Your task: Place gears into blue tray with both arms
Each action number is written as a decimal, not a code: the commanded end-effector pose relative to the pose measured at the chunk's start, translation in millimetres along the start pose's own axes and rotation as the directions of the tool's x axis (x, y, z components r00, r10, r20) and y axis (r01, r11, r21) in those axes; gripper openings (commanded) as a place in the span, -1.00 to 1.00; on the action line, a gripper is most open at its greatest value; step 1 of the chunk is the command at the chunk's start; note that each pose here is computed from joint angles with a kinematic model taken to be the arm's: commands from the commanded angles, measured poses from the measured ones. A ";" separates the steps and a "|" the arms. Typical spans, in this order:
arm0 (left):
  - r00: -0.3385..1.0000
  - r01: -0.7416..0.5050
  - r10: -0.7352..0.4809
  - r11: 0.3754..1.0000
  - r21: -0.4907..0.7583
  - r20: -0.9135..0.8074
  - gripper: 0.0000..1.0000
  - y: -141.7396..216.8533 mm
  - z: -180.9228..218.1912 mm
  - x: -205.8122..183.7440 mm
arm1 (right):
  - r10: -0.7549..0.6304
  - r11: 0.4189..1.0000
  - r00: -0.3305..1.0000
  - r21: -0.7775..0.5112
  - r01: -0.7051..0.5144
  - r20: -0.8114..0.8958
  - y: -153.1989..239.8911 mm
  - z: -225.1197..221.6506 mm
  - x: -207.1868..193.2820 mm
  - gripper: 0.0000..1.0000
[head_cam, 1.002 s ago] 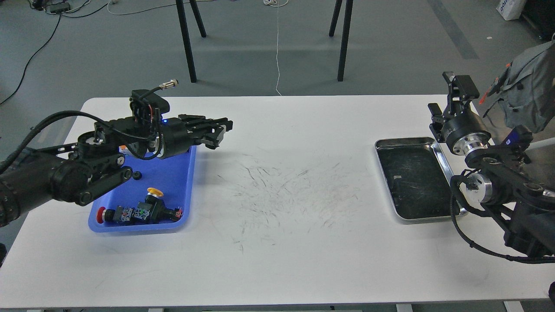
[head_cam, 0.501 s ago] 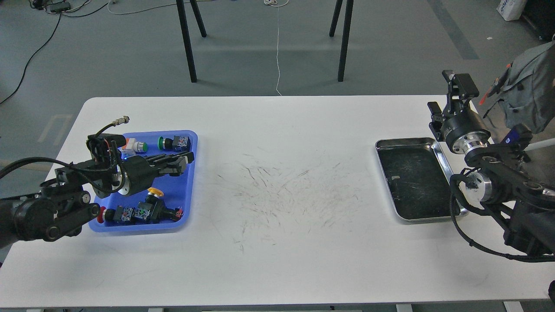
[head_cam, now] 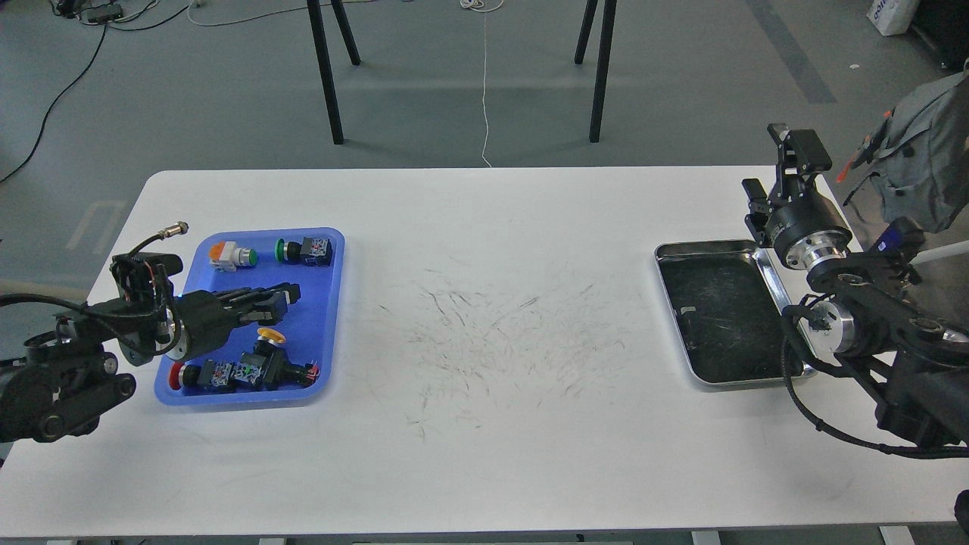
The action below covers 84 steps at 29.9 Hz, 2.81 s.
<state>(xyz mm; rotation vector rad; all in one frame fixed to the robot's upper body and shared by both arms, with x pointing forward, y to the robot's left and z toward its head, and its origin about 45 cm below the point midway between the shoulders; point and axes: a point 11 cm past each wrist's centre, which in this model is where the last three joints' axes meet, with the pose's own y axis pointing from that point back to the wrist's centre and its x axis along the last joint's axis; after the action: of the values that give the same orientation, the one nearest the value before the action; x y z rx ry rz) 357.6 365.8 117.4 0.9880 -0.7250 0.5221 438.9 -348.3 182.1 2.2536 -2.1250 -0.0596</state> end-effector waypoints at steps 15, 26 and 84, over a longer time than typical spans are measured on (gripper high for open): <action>1.000 -0.007 0.007 1.000 0.007 -0.002 -0.42 0.3 -2.0 0.5 | -0.014 1.000 1.000 -0.006 0.014 -0.010 0.4 1.7 -3.4 0.89; 0.999 -0.032 0.032 0.999 0.006 -0.014 -0.11 0.6 -1.6 10.6 | -0.011 1.000 1.000 -0.011 0.010 -0.011 1.2 3.9 -4.2 0.89; 0.241 -0.589 -0.070 0.782 -0.204 -0.968 1.00 -32.9 94.5 160.0 | -0.026 0.999 0.976 -0.015 0.030 0.217 0.4 -22.2 -41.7 0.98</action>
<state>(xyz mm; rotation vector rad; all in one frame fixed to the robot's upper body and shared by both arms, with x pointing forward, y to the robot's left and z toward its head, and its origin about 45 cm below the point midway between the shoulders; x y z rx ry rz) 458.5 283.3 254.7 -0.1718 0.1301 1.0570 438.3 -307.5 210.9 2.3893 -2.1786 -0.2262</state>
